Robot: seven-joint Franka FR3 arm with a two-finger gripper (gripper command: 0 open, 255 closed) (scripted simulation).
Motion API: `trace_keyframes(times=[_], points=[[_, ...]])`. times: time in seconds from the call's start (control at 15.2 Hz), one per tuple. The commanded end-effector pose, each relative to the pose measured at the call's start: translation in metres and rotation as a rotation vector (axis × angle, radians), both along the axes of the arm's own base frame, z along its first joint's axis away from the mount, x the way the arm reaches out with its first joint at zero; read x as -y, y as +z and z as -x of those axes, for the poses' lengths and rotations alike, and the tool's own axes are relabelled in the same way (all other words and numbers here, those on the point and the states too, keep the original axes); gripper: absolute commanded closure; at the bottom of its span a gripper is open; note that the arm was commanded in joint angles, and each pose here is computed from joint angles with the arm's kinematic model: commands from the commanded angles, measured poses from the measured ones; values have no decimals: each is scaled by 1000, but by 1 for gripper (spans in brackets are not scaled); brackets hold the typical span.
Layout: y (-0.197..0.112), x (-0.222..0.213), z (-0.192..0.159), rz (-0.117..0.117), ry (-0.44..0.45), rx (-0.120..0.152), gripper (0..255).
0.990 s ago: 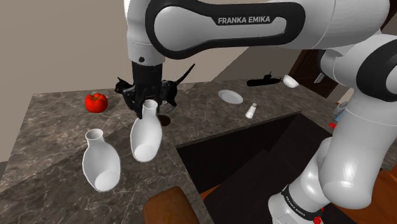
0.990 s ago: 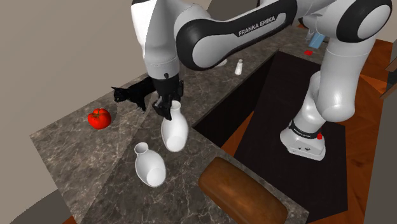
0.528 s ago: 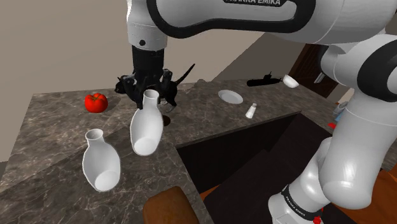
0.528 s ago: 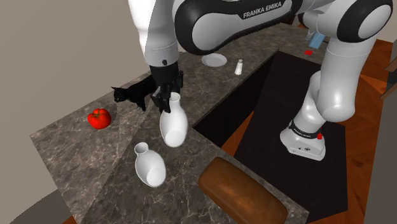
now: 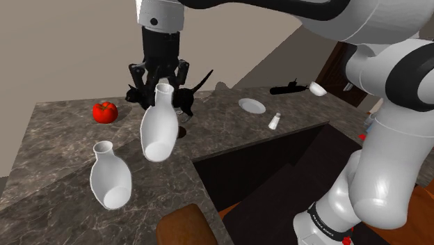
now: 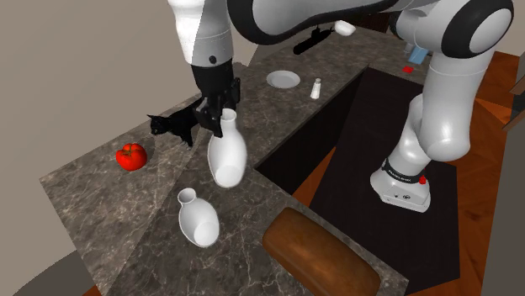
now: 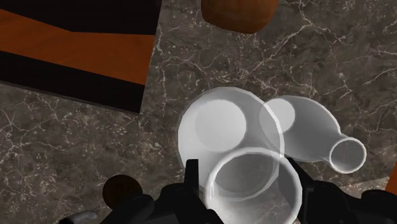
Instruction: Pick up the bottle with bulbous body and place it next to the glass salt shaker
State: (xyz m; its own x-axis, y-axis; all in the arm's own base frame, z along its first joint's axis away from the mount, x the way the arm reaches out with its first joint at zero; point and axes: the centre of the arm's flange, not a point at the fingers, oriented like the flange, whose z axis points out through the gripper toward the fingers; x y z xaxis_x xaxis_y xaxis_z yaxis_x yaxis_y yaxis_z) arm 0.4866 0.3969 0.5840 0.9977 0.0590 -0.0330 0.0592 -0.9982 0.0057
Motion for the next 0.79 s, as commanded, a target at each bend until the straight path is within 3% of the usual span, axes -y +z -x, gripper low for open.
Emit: trace_keyframes(times=[0.0,0.73], points=[[11,1,0,0,0,0,255],[48,129,1,0,0,0,255]])
